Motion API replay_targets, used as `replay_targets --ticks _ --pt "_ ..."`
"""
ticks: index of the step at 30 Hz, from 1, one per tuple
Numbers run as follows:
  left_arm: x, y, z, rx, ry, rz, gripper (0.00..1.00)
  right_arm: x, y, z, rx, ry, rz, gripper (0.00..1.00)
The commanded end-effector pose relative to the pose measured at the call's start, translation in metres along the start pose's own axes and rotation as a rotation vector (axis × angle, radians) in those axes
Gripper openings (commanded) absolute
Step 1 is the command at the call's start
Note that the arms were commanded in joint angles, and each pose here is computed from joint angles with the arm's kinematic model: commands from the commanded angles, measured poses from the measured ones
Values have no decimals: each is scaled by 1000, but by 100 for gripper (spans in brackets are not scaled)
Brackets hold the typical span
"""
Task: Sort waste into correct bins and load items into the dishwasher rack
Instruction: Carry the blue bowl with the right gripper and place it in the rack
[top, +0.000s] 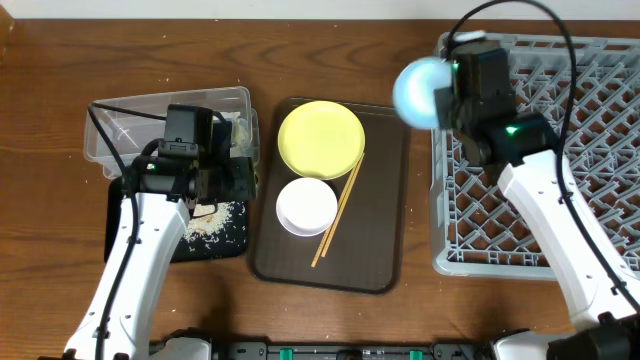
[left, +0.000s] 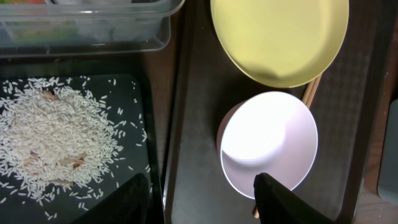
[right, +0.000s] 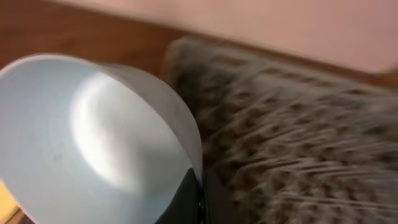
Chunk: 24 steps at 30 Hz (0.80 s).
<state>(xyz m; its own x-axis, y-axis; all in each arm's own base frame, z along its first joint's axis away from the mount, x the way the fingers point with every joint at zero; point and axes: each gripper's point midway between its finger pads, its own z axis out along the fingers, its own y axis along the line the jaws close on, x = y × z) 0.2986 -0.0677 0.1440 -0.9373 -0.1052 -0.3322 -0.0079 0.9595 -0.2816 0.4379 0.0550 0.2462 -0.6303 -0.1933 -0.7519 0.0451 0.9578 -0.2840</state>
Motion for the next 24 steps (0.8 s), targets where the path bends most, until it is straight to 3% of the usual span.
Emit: replay_targets --ticks 1,11,24 --pt "-4 0 -4 -6 -15 8 57 -14 -65 -4 328 -54 64 1" --pt "-4 0 -4 -6 -15 8 57 -42 -132 9 556 -158 99 1" --pt "-3 0 -4 -6 -14 4 57 -14 -150 84 703 -99 92 1"
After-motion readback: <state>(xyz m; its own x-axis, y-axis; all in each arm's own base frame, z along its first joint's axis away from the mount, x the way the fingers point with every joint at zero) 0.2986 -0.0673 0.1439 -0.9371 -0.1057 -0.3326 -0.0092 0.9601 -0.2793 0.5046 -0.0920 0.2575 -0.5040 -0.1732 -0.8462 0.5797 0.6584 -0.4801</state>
